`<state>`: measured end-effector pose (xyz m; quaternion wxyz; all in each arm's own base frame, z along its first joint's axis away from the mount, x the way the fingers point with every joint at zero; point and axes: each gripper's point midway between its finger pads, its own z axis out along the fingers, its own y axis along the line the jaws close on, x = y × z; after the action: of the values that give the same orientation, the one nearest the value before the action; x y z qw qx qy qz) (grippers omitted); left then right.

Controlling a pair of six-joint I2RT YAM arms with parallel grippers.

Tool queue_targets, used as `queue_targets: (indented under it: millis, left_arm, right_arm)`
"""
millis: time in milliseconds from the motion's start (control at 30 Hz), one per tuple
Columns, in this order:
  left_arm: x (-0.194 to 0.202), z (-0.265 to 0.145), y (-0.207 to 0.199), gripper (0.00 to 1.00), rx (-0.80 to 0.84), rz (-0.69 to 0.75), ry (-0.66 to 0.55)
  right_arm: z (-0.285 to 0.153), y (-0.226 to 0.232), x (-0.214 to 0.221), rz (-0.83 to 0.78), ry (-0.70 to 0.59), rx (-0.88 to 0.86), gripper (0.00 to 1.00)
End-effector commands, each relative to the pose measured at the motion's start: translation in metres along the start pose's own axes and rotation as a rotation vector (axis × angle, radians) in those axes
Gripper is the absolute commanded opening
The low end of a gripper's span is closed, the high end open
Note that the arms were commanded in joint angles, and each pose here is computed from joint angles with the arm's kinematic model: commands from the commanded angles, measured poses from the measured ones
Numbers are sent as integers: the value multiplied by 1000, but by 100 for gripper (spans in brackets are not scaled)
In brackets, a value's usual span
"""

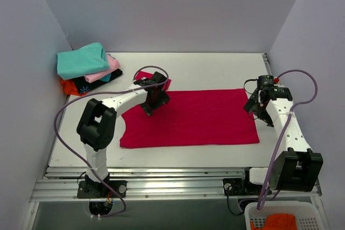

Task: Fold and stack the t-shirts
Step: Fold the tshirt

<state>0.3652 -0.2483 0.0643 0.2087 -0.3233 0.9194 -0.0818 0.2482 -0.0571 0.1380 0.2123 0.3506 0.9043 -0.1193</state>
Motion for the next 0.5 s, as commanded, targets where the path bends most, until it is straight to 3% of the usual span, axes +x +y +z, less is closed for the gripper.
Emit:
queue_targets:
  millis: [0,167,267,333,367,467]
  left_arm:
    - [-18,-6,-9,91,10,14,-27]
    - [-72,-26,-30,91,104,13,-88]
    - [-116,-31,-60,89,308,6,-68]
    - [-138,-21,-68,87,354,24,-54]
    - [-168,-35,-81,87,427,40,-73]
    - [-199,-9,-76,87,401,99,-43]
  right_arm:
    - [0,-6,0,-10,2,31,88]
    - [0,-7,0,0,0,25,88]
    - [-1,-7,-2,16,-3,16,88]
    - [-4,-5,-4,28,-11,-6,88]
    - [-4,-2,-8,39,-24,-25,89]
    - [-7,7,-15,67,-47,-85,90]
